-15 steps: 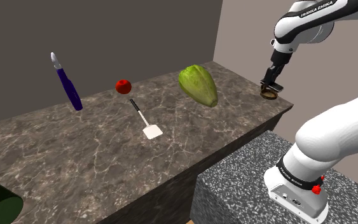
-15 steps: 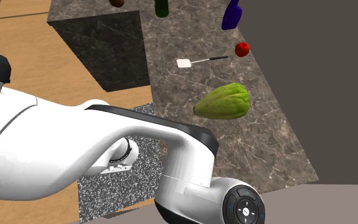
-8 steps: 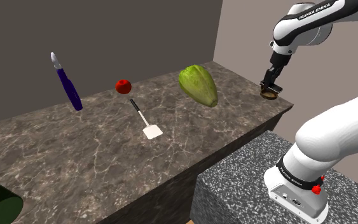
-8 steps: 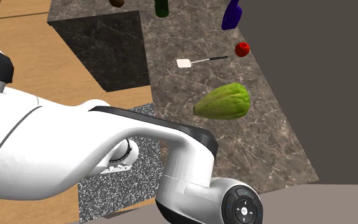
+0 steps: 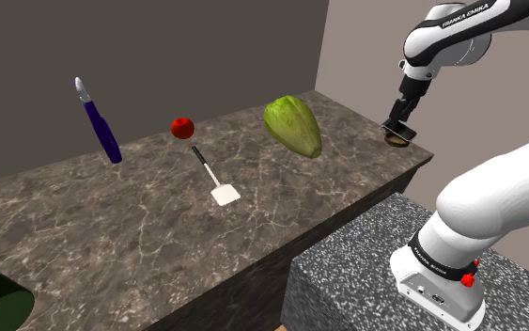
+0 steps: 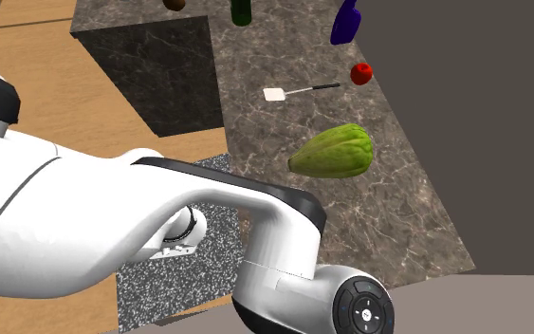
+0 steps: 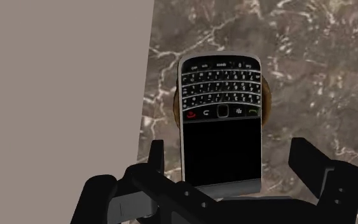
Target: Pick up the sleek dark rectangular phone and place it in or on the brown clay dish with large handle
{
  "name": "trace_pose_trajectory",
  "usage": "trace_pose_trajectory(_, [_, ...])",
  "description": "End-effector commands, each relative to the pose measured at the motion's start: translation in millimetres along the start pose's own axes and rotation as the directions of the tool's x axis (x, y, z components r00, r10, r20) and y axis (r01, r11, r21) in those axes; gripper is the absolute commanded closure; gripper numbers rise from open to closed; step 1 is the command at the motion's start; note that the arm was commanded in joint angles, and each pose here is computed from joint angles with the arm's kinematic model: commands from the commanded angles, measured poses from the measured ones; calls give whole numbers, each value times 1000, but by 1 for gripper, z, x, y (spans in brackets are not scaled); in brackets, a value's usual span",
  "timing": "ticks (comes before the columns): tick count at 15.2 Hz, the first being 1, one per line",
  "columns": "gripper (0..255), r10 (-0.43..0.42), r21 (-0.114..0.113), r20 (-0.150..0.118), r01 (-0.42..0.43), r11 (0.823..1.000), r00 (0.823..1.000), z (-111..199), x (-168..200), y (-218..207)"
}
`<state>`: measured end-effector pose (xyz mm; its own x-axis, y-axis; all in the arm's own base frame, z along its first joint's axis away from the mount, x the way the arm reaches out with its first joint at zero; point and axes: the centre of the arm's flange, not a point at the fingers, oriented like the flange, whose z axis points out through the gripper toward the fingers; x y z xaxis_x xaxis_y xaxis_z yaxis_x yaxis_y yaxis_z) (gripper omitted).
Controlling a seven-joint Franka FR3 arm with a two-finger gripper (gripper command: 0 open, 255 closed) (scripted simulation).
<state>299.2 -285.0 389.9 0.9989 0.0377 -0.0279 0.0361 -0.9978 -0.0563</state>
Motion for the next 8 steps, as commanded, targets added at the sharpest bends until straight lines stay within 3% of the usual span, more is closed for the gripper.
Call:
trace_pose_trajectory(1, [0, 12, 2, -2, -12, 1000, 1000, -20, -4, 4])
trace_pose_trajectory(3, [0, 12, 2, -2, -12, 1000, 1000, -44, -4, 4])
trace_pose_trajectory(8, [0, 12, 2, -2, -12, 1000, 1000, -44, -4, 4])
